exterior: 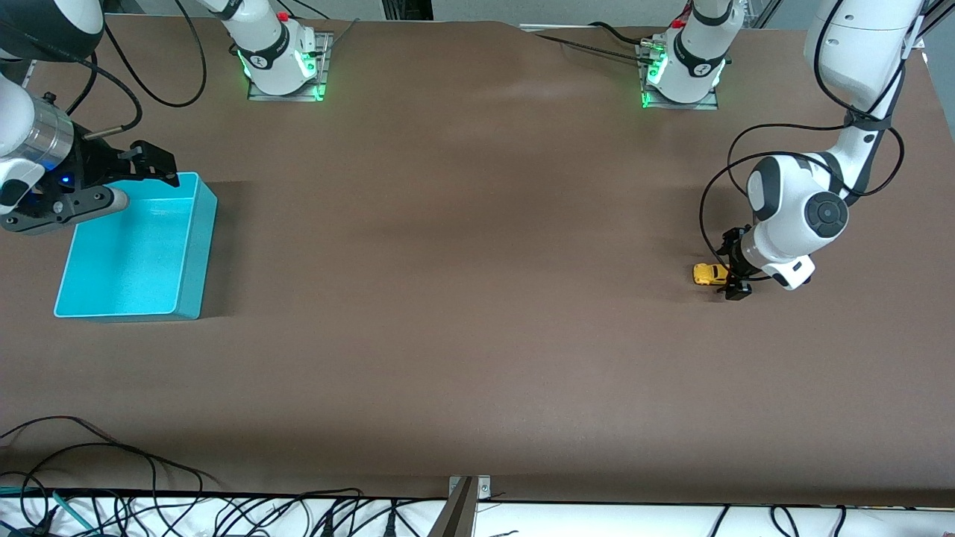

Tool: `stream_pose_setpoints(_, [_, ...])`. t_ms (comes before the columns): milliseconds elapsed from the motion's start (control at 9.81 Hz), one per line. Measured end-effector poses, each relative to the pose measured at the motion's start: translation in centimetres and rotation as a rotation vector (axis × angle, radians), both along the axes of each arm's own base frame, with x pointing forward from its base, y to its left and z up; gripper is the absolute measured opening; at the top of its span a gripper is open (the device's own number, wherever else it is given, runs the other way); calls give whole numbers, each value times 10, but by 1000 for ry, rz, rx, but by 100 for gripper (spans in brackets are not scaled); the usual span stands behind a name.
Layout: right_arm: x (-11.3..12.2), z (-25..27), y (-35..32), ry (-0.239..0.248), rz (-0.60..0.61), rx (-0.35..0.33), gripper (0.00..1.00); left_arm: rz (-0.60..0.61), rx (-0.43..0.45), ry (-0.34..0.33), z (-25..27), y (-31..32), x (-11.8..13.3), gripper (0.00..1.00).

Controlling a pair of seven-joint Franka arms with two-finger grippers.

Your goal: Wind up and store yellow beetle car

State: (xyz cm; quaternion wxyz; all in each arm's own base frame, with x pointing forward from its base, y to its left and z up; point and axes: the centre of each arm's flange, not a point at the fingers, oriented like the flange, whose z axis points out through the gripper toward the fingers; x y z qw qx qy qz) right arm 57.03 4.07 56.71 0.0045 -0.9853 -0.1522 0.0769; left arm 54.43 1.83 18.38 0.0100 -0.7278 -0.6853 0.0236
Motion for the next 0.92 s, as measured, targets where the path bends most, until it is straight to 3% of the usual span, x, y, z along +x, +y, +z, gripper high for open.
stream_pose_setpoints(204, [-1, -1, 0, 11, -1, -1, 100, -5, 0, -1, 0, -3, 0, 56])
stream_pose_setpoints(306, [-2, -1, -1, 18, 4, -1, 100, -9, 0, -3, 1, -5, 1, 45])
stream_pose_setpoints(510, [-3, -2, -1, 24, 26, 3, 100, -30, -1, -13, 5, -19, 5, 45])
stream_pose_setpoints(917, [-3, -2, 0, 25, 43, 5, 100, -28, -5, -43, 25, -138, 6, 45])
